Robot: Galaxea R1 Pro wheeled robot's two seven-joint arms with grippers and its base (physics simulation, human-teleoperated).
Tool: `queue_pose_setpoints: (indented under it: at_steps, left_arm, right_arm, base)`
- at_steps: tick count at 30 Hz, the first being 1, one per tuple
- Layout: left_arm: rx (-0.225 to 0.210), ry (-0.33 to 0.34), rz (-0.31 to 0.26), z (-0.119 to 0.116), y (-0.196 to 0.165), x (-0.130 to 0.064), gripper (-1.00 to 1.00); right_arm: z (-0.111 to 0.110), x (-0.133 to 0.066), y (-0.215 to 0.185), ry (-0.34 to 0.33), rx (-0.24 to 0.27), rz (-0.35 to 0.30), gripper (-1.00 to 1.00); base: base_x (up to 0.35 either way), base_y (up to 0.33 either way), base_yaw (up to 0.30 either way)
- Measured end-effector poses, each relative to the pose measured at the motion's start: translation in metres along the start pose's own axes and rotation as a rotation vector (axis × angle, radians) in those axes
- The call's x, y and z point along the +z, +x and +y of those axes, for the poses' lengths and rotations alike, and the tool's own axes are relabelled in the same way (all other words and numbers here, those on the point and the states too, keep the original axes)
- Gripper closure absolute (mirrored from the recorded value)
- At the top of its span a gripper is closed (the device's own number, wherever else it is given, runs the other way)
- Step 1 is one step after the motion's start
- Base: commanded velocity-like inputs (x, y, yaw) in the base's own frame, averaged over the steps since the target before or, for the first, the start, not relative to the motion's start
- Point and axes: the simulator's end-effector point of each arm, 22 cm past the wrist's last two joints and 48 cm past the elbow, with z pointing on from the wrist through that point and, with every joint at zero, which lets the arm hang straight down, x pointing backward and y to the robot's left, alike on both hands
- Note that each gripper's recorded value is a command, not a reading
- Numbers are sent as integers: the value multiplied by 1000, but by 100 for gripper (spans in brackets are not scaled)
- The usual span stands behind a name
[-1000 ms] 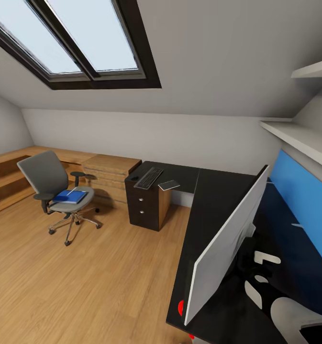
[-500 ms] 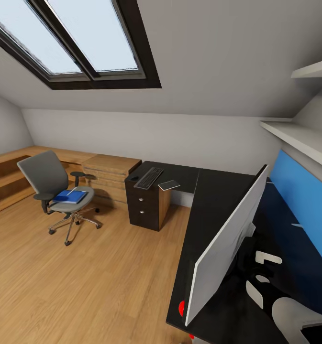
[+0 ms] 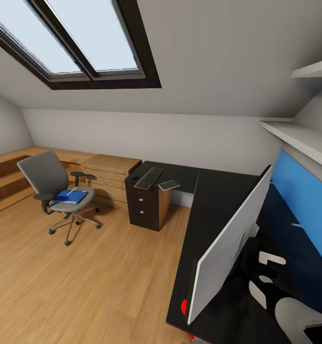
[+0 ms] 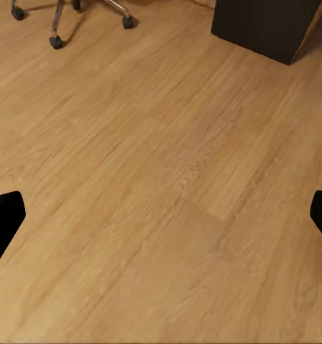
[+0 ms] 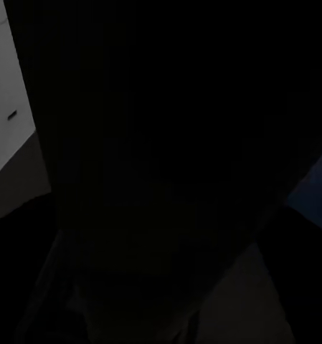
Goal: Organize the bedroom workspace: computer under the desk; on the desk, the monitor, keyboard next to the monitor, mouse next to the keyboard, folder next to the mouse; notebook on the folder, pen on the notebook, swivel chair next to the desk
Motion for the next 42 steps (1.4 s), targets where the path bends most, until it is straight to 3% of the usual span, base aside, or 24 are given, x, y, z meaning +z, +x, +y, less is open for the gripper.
queue_pose_setpoints:
  at_steps: [3,7,13,17,21,24,28,34,39,42]
  left_arm:
    - [-14,12,56,-8,-21,10,-100]
    - [-43,40,83,-30,-68,16,-100]
    - [-108,98,61,-73,-156,-1,-100]
    - [-146,125,76,-88,-173,-11,-100]
    - [-225,187,91,-109,-174,-15,-100]
    - [-237,193,91,-107,-174,-14,-100]
    - [-225,143,75,-70,-179,-8,-100]
    - [-224,135,72,-65,-180,-8,-100]
    - [-224,134,72,-65,-179,-7,-100]
    - [-224,134,72,-65,-179,-7,-100]
  right_arm:
    - [-6,2,-2,9,-1,-3,100]
    - [-9,2,-1,12,0,-2,100]
    - [-26,6,-2,37,-1,2,100]
    - [-39,9,-2,55,-1,3,100]
    - [-46,10,-3,66,1,4,100]
    - [-51,11,-5,72,-2,1,100]
    - [-56,13,-6,78,-4,-2,100]
    - [-55,12,-7,78,-1,-6,100]
    - [-55,12,-3,81,36,3,100]
    - [-48,12,-3,53,22,2,100]
  base:
    - [0,0,0]
    - [0,0,0]
    - [0,0,0]
    - [0,0,0]
    - [0,0,0]
    - [0,0,0]
    - [0,0,0]
    - [0,0,0]
    - [0,0,0]
    - [0,0,0]
